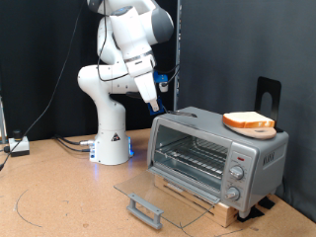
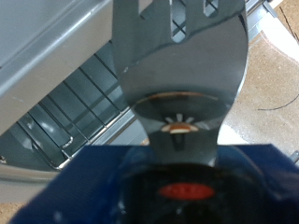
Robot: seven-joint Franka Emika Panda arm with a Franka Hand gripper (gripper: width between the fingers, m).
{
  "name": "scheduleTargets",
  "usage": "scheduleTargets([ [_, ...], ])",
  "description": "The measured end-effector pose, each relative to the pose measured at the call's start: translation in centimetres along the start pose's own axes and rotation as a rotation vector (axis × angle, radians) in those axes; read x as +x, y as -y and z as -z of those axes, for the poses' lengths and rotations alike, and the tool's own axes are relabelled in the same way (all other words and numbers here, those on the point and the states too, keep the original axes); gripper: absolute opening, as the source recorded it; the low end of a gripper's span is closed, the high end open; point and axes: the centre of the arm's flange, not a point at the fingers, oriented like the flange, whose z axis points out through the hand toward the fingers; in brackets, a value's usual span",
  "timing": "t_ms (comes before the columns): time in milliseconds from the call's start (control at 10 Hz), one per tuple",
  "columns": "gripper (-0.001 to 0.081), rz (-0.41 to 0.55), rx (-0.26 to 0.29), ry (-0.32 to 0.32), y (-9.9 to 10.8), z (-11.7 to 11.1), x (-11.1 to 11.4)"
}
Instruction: Make a piece of toast with the oven
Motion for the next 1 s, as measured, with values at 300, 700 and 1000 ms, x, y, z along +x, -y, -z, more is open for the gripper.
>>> scheduleTargets([
  [300,0.0397,0.003,-0.066,0.02,1.4,-1.9,0.6],
  [700,0.0397,0.058,-0.03,0.066,5.0,-5.1,0.0],
  [1000,0.0397,-0.02,-0.019,0.133,6.9,-5.9,-1.0],
])
